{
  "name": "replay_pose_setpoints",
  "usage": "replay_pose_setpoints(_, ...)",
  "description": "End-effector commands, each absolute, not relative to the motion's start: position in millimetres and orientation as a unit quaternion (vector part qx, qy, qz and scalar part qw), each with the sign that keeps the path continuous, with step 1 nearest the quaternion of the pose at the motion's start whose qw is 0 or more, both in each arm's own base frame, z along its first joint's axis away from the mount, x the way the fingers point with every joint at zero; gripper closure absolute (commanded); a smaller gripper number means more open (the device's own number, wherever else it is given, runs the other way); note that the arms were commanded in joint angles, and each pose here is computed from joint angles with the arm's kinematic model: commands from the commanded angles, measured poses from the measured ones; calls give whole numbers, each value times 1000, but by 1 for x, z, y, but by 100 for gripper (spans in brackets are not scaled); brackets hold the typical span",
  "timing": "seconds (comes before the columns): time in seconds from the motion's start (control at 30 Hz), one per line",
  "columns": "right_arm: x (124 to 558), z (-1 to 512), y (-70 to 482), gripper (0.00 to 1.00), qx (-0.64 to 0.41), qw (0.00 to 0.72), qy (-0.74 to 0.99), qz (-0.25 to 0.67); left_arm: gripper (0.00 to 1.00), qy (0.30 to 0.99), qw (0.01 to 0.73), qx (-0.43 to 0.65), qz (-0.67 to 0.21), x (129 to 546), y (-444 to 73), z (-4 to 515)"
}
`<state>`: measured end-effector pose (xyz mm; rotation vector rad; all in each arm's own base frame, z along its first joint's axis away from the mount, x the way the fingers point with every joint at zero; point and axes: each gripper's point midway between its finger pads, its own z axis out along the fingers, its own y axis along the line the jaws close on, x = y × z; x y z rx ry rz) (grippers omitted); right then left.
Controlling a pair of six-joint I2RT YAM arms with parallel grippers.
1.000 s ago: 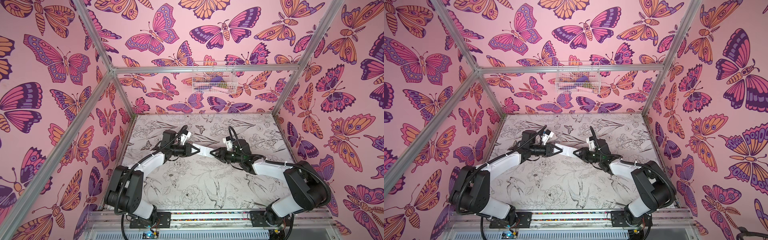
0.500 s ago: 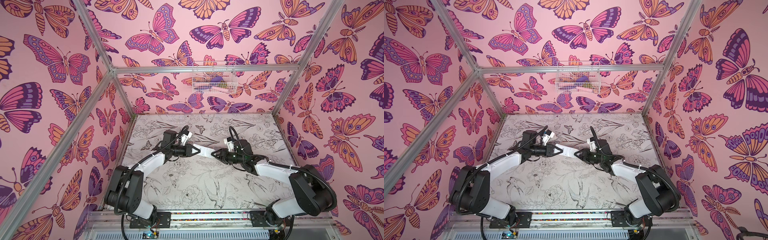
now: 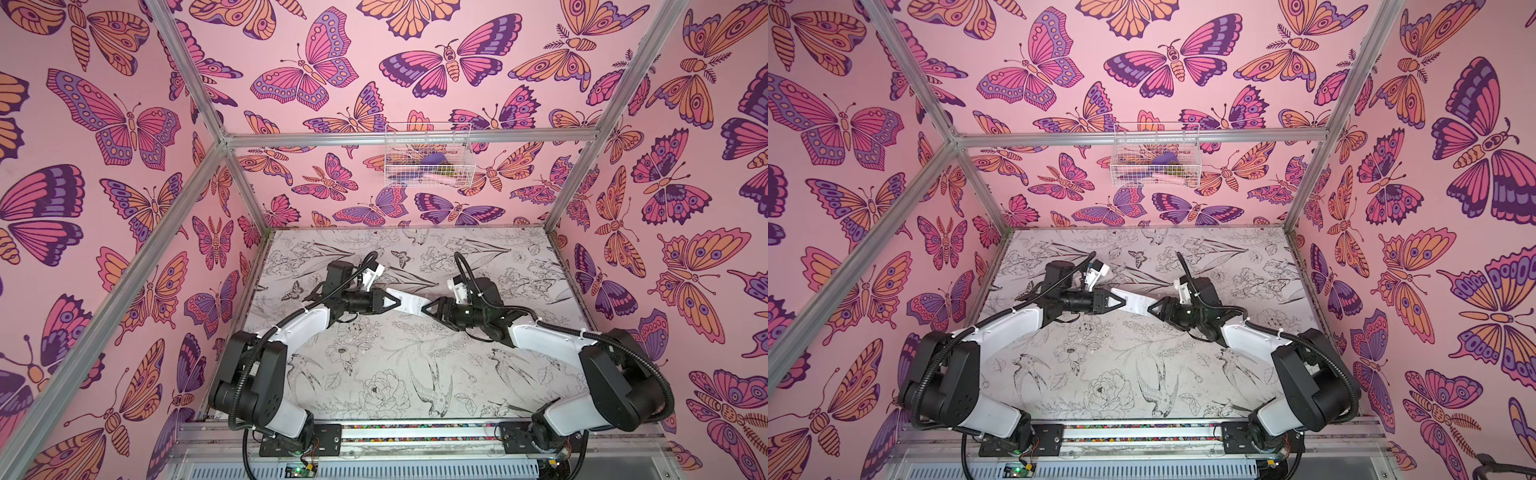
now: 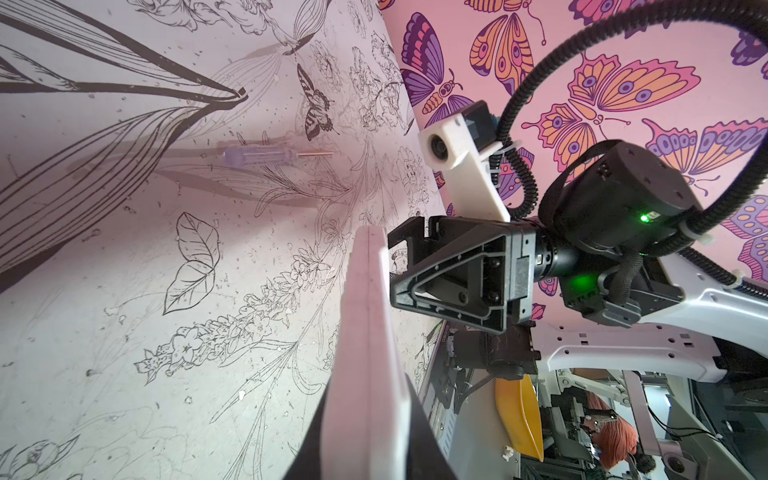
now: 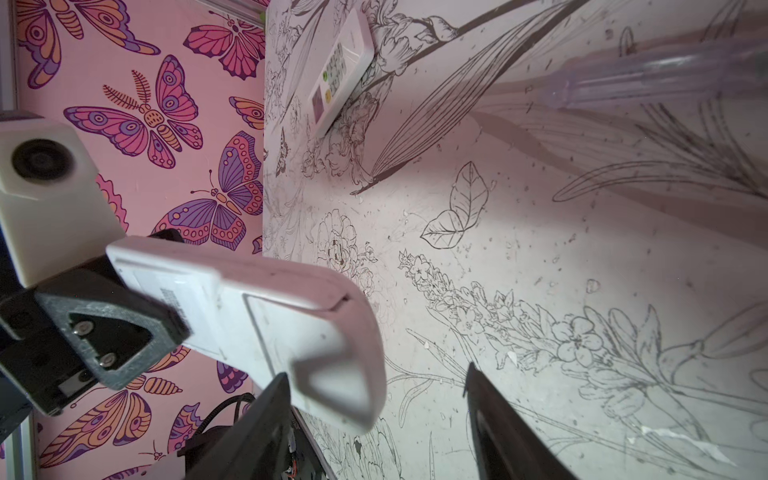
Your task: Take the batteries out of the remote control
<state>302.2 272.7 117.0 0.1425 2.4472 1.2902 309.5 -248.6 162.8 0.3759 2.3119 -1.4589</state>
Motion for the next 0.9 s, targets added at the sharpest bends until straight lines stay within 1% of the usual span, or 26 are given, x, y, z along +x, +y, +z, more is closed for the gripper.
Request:
replay_pose_setpoints(0.0, 308, 121, 280, 31, 37, 193, 871, 451, 100, 820, 192, 144, -519, 310, -251, 164)
replay_pose_setpoints(0.2, 313, 111, 280, 33, 48, 188, 878, 437, 100, 819, 192, 147, -521, 309, -252, 166)
replay_pose_setpoints(0.33, 314, 100, 274, 40, 61, 185, 887, 419, 100, 818, 194, 147, -522, 309, -251, 167)
replay_pose_setpoints(0.43, 313, 97, 267, 43, 69, 189, 887, 416, 100, 819, 194, 147, -520, 309, -251, 167)
replay_pose_setpoints(0.67, 303, 102, 258, 43, 61, 194, 887, 414, 100, 824, 197, 146, -511, 312, -250, 163)
replay_pose_setpoints(0.87, 294, 103, 238, 41, 60, 201, 898, 388, 100, 837, 199, 141, -489, 314, -245, 152)
